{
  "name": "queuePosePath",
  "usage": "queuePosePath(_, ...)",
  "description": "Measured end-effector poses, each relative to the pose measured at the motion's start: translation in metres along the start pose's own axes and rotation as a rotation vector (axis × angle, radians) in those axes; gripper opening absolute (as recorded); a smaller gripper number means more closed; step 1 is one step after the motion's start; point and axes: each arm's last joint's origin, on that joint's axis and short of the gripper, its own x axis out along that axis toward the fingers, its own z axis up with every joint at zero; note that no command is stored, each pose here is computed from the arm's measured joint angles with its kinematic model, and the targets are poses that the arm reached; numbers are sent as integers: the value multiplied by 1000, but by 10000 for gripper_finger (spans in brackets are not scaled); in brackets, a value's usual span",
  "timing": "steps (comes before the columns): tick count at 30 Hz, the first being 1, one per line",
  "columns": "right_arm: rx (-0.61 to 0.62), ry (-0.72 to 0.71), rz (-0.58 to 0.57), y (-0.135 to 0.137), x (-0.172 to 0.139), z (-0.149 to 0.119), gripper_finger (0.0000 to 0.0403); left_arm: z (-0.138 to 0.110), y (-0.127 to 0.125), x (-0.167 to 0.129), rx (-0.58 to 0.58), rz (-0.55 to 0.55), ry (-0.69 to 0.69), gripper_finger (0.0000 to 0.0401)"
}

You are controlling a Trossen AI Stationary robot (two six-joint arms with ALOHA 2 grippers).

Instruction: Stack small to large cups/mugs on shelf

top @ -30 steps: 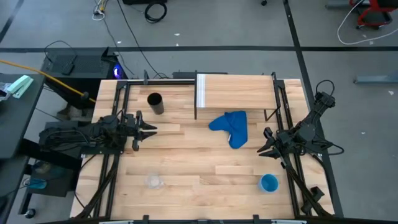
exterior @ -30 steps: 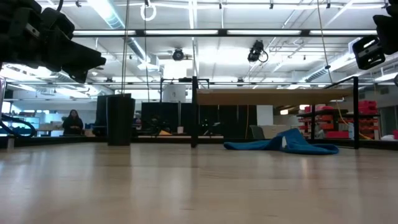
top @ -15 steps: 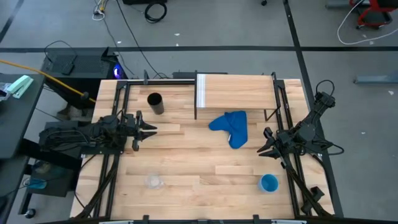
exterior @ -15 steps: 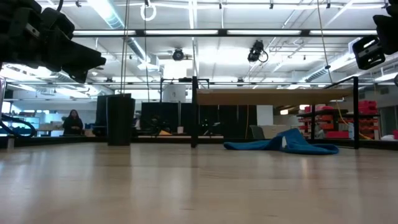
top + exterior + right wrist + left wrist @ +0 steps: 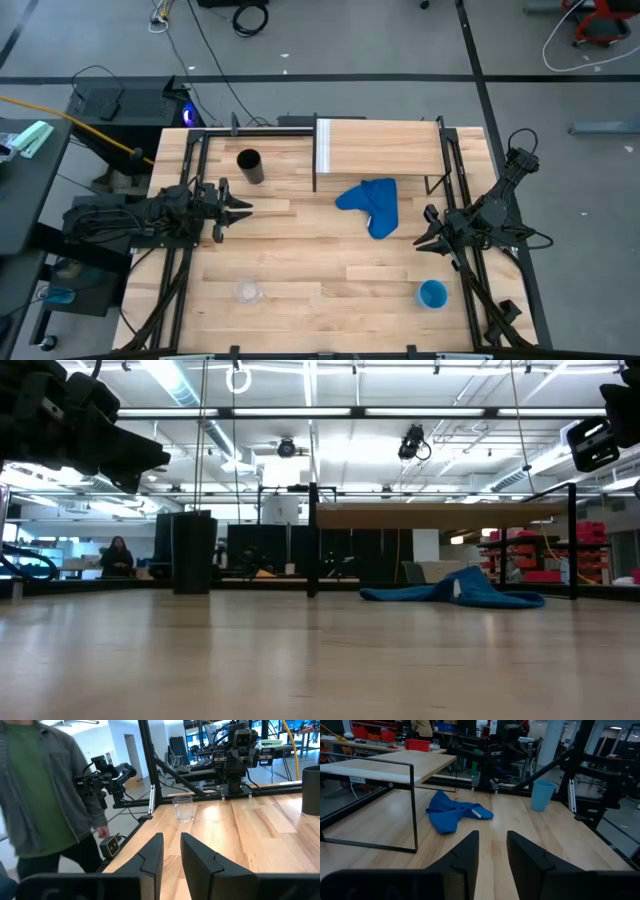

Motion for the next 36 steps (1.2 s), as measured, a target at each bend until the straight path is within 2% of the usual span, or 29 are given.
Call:
queuePosePath(26,-3,0,0,0,0,0,73,0,0,0,-3,0,0,107)
queuePosePath(30,34,-3,1,0,0,1,73,1,0,0,-4,-2,-13,107)
queuePosePath(36,136,-75,17,2,-2,16,73,14,-2,-1,-189,-33,-145,107)
